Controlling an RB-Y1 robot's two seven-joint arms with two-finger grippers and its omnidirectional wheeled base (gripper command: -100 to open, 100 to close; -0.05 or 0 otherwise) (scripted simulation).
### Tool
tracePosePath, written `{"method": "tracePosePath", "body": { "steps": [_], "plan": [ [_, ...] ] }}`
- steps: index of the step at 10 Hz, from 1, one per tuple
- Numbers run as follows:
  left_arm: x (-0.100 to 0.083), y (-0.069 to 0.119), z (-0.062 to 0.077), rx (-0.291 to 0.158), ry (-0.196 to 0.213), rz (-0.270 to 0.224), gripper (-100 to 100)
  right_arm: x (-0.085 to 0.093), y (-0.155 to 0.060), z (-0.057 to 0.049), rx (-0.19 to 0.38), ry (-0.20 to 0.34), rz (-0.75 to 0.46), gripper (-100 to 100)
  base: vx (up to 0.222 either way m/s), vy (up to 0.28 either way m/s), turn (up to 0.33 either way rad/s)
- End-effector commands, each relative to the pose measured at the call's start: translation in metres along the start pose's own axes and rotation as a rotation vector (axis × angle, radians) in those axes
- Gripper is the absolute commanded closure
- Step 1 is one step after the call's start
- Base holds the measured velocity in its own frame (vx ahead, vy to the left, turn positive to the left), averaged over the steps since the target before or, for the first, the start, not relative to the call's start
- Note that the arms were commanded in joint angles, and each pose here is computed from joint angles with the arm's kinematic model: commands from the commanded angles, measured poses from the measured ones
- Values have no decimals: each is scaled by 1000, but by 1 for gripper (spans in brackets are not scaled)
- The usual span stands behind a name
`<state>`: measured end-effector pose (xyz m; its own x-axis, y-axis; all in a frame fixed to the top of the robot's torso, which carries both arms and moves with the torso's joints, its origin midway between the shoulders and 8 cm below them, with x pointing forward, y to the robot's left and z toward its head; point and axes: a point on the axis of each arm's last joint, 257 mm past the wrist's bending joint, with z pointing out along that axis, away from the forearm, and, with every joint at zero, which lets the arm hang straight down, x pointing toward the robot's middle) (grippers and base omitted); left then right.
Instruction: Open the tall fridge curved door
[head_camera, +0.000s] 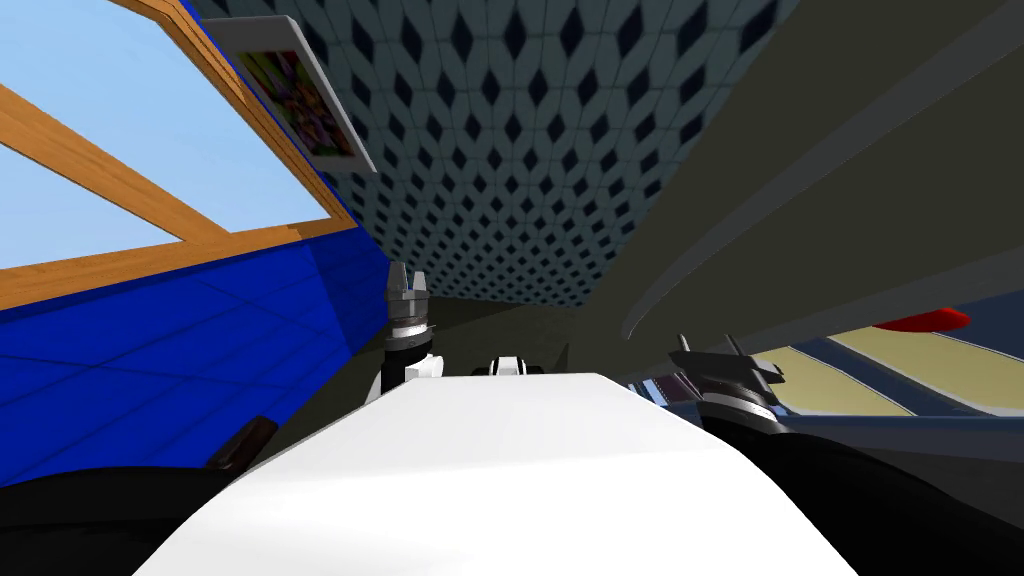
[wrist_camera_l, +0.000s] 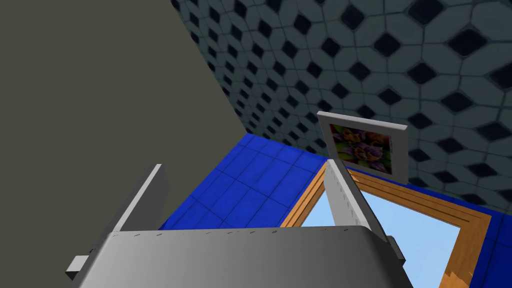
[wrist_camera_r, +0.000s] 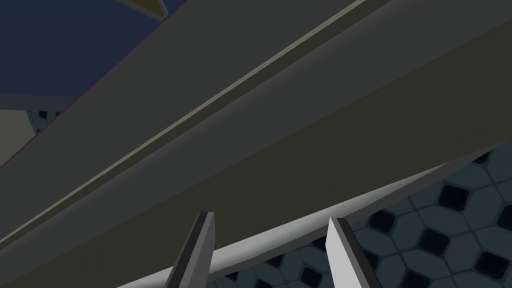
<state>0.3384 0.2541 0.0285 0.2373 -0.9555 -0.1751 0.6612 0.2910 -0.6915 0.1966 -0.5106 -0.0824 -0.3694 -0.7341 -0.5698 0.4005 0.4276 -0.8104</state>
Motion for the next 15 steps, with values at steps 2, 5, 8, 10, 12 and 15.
{"method": "tracePosePath", "body": {
  "steps": [2, 5, 8, 10, 12, 15],
  "plan": [
    [0, 0, 0, 0, 0, 0, 0, 6, -10, 6, 36, 24, -15, 100, 256, 267, -99],
    [0, 0, 0, 0, 0, 0, 0, 13, -17, 11, 63, 46, -24, 100, 240, 239, -116],
    [0, 0, 0, 0, 0, 0, 0, 19, -25, 15, 91, 69, -31, 100, 253, 235, -115],
    [0, 0, 0, 0, 0, 0, 0, 22, -28, 16, 105, 81, -34, 100, 249, 233, -116],
    [0, 0, 0, 0, 0, 0, 0, 29, -36, 20, 132, 106, -40, 100, 214, 277, -99],
    [0, 0, 0, 0, 0, 0, 0, 39, -33, 19, 132, 133, -38, 100, 177, 170, -68]
  ]
}}
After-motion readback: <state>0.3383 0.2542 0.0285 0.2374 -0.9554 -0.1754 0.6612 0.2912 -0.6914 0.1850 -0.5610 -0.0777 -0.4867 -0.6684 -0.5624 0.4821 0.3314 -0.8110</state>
